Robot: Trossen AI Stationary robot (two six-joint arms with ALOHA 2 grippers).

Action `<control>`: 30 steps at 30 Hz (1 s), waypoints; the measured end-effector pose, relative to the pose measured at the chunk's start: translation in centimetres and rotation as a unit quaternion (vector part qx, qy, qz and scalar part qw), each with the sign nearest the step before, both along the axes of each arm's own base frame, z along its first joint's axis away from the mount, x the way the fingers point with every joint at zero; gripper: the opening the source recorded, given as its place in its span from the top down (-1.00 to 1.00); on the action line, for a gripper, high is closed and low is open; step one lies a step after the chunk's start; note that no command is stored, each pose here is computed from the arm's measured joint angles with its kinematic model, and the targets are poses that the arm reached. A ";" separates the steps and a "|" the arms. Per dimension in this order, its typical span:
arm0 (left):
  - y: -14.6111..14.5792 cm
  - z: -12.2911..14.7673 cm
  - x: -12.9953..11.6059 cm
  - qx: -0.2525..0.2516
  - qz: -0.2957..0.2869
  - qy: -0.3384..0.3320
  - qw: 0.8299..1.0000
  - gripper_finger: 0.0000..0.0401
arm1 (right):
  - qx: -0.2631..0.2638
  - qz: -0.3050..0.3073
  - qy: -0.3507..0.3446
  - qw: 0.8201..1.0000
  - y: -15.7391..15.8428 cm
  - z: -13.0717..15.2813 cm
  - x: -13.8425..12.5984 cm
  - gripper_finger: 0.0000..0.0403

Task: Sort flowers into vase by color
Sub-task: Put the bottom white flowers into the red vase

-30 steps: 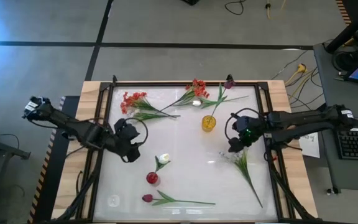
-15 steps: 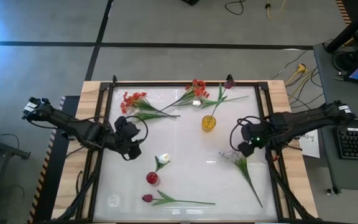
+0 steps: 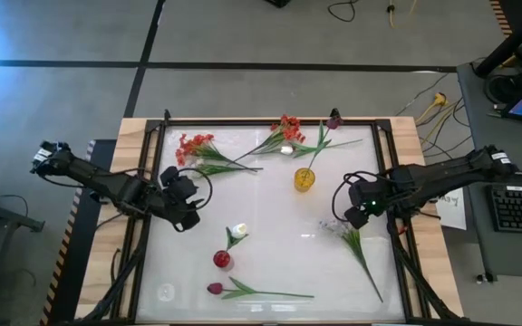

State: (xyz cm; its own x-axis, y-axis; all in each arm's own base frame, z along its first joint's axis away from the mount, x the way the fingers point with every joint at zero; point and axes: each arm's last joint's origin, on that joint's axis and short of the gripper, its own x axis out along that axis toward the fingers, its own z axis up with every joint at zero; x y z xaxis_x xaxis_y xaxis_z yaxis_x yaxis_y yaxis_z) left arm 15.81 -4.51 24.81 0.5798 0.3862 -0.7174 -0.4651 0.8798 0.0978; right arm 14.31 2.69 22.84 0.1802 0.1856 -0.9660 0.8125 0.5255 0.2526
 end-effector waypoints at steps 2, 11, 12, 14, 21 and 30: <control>0.2 0.1 -0.6 0.001 -0.008 -0.008 1.000 0.17 | 0.002 -0.003 -0.010 1.000 0.0 0.0 0.2 -0.40; 0.7 -2.1 -2.5 -0.061 -0.052 -0.096 0.992 0.39 | 0.011 -0.009 -0.058 0.998 0.3 0.0 1.7 -0.40; 0.5 -2.4 -2.4 -0.075 -0.070 -0.117 0.988 0.41 | 0.011 -0.009 -0.058 0.998 0.3 -0.1 1.9 -0.40; 0.3 -2.9 -2.3 -0.097 -0.102 -0.154 0.978 0.43 | 0.011 -0.009 -0.055 0.998 0.4 -0.4 2.3 -0.40; 0.4 -4.0 -2.5 -0.107 -0.123 -0.190 0.968 0.46 | 0.044 -0.003 0.009 0.999 0.8 -2.1 3.5 -0.40; 0.3 -3.3 -2.3 -0.109 -0.122 -0.201 0.966 0.47 | 0.075 0.025 0.065 0.995 2.7 -3.1 3.8 -0.40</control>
